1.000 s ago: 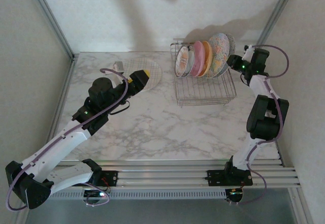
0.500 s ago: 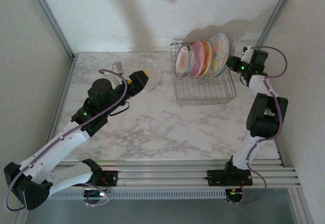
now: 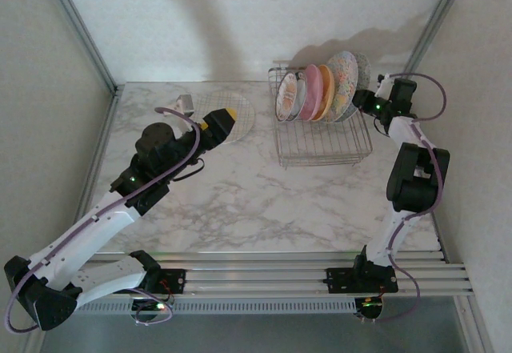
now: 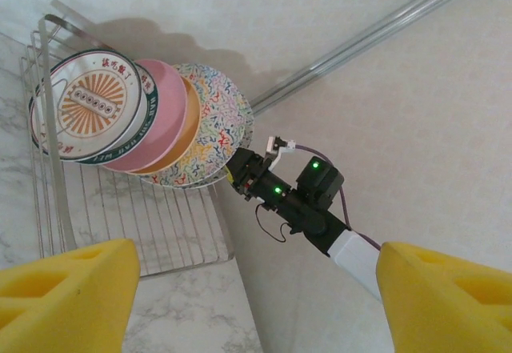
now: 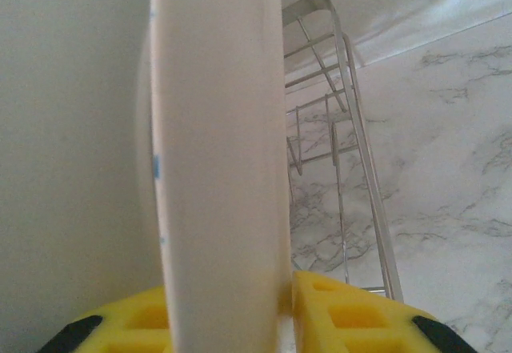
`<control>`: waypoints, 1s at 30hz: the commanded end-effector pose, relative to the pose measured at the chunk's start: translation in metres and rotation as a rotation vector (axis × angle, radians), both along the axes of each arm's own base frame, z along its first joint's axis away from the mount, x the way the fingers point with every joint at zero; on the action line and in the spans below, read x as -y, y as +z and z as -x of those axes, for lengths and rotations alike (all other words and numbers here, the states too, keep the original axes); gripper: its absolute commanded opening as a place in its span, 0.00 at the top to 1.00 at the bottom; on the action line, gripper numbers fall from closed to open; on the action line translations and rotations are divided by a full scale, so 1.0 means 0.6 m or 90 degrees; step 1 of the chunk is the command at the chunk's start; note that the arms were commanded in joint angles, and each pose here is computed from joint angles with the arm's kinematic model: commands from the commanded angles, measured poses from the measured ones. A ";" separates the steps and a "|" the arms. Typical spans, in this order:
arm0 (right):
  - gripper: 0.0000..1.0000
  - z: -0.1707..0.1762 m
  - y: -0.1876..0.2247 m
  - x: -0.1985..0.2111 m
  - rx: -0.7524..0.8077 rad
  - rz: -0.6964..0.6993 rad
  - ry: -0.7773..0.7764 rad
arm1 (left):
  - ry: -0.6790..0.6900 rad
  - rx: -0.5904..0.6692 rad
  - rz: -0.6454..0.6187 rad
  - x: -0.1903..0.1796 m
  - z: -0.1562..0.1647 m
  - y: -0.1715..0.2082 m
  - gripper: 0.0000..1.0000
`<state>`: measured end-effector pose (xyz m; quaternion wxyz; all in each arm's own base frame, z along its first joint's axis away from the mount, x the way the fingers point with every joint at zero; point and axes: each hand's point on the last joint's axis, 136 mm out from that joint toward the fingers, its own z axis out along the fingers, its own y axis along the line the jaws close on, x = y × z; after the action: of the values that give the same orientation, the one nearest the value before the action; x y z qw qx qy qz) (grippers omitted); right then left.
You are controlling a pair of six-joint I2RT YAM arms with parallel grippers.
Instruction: Unload the plates from the dish rack
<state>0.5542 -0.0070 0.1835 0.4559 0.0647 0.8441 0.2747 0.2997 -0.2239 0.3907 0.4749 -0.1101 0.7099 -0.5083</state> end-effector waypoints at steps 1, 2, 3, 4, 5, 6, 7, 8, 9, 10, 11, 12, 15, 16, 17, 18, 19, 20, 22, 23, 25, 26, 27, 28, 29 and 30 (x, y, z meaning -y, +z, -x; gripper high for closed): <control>0.72 -0.010 0.015 -0.029 0.016 0.001 0.033 | -0.018 0.060 0.020 0.002 0.019 0.059 0.23; 0.73 -0.010 0.017 -0.031 0.017 0.001 0.035 | -0.018 0.062 0.019 0.001 0.019 0.060 0.23; 0.75 -0.011 0.015 -0.032 0.016 0.002 0.035 | -0.018 0.061 0.020 0.002 0.019 0.061 0.22; 0.75 -0.011 0.018 -0.033 0.017 0.003 0.036 | -0.018 0.060 0.019 0.002 0.019 0.060 0.23; 0.77 -0.012 0.020 -0.036 0.020 0.004 0.037 | -0.018 0.061 0.020 0.002 0.019 0.061 0.22; 0.79 -0.013 0.024 -0.037 0.023 0.005 0.038 | -0.018 0.061 0.019 0.002 0.019 0.061 0.22; 0.81 -0.012 0.028 -0.039 0.026 0.008 0.039 | -0.017 0.063 0.019 0.002 0.019 0.062 0.23; 0.83 -0.013 0.031 -0.042 0.027 0.009 0.041 | -0.019 0.064 0.020 0.002 0.019 0.063 0.23; 0.86 -0.013 0.036 -0.044 0.031 0.013 0.042 | -0.018 0.064 0.019 0.002 0.019 0.063 0.23; 0.87 -0.013 0.039 -0.046 0.031 0.014 0.042 | -0.018 0.063 0.018 0.002 0.019 0.062 0.22; 0.89 -0.013 0.043 -0.050 0.034 0.018 0.044 | -0.018 0.063 0.018 0.002 0.019 0.062 0.23; 0.90 -0.013 0.046 -0.054 0.035 0.021 0.045 | -0.018 0.063 0.017 0.002 0.019 0.061 0.22; 0.94 -0.012 0.053 -0.066 0.034 0.039 0.042 | -0.016 0.062 0.015 0.002 0.019 0.057 0.22; 0.95 -0.011 0.055 -0.068 0.034 0.045 0.038 | -0.015 0.062 0.014 0.002 0.018 0.056 0.22; 0.96 -0.010 0.057 -0.070 0.033 0.053 0.031 | -0.016 0.063 0.014 0.002 0.019 0.056 0.22; 0.97 -0.009 0.058 -0.069 0.032 0.061 0.021 | -0.016 0.063 0.013 0.002 0.019 0.056 0.22; 0.98 -0.008 0.061 -0.068 0.034 0.067 0.013 | -0.016 0.064 0.013 0.003 0.018 0.056 0.22; 0.99 -0.006 0.065 -0.068 0.035 0.072 0.002 | -0.017 0.064 0.013 0.003 0.018 0.056 0.22; 1.00 -0.004 0.070 -0.064 0.035 0.081 -0.018 | -0.018 0.066 0.014 0.004 0.018 0.058 0.22; 1.00 -0.002 0.074 -0.064 0.037 0.084 -0.025 | -0.016 0.066 0.013 0.003 0.017 0.057 0.22; 1.00 0.001 0.087 -0.061 0.048 0.093 -0.041 | -0.017 0.067 0.013 0.005 0.015 0.059 0.22; 1.00 0.004 0.097 -0.057 0.056 0.102 -0.054 | -0.016 0.067 0.013 0.005 0.015 0.059 0.22; 1.00 0.006 0.105 -0.053 0.064 0.112 -0.069 | -0.016 0.068 0.013 0.005 0.015 0.061 0.22; 1.00 0.009 0.114 -0.048 0.071 0.121 -0.082 | -0.017 0.068 0.013 0.006 0.015 0.061 0.22; 1.00 0.012 0.122 -0.042 0.075 0.133 -0.098 | -0.017 0.068 0.012 0.006 0.015 0.061 0.22; 1.00 0.015 0.132 -0.035 0.079 0.147 -0.116 | -0.017 0.067 0.011 0.006 0.014 0.061 0.22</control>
<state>0.5493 0.0118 0.1935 0.4615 0.0761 0.8706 0.1528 0.2978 -0.2251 0.4030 0.4883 -0.0970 0.7005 -0.5113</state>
